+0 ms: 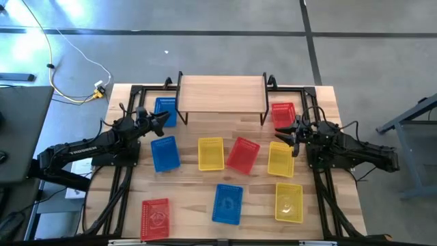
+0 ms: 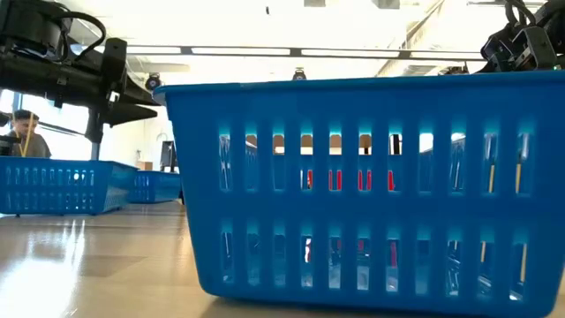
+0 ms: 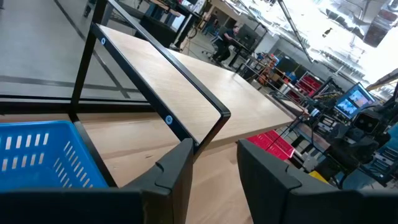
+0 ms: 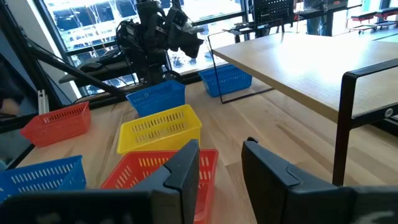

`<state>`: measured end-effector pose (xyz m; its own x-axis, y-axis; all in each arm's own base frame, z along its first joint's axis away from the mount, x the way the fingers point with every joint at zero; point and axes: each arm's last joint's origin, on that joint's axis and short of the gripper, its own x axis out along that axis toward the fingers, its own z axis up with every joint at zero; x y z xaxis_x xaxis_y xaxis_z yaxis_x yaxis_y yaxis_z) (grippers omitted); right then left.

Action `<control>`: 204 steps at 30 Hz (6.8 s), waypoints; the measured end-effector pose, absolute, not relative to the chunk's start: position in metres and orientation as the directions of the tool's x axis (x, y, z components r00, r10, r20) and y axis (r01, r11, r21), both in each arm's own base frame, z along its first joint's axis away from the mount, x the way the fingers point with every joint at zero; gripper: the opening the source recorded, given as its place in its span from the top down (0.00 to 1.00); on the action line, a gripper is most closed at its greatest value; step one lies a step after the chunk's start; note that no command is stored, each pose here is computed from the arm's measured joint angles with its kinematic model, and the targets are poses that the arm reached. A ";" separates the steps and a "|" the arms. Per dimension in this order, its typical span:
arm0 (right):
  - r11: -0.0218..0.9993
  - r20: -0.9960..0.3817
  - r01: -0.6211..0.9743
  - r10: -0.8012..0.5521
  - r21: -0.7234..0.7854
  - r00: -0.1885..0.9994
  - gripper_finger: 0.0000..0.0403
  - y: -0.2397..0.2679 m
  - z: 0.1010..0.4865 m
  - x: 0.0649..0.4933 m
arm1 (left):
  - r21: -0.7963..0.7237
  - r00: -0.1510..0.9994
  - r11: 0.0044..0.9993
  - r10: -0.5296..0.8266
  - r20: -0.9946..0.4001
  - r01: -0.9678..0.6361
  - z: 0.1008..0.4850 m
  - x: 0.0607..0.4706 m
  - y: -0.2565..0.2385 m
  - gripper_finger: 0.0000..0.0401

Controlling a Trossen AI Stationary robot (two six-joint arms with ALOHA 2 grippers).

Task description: Stack baskets on shelf by color

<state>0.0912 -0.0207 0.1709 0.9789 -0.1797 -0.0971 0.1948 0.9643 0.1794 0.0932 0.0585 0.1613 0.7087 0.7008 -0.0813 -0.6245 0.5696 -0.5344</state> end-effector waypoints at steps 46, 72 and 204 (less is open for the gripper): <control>0.964 -0.097 0.195 -0.180 0.180 0.979 0.73 -0.021 0.171 0.091 | -0.536 0.731 0.589 0.677 -0.082 -0.605 0.161 0.094 0.057 0.71; 0.964 -0.097 0.197 -0.182 0.179 0.978 0.73 -0.021 0.171 0.091 | -0.710 0.758 0.516 0.651 -0.039 -0.480 0.165 0.095 0.056 0.71; 0.738 -0.101 0.305 -0.309 0.601 0.946 0.73 -0.025 0.171 0.091 | 0.367 0.472 0.881 0.470 -0.745 -0.298 0.371 0.242 0.094 1.00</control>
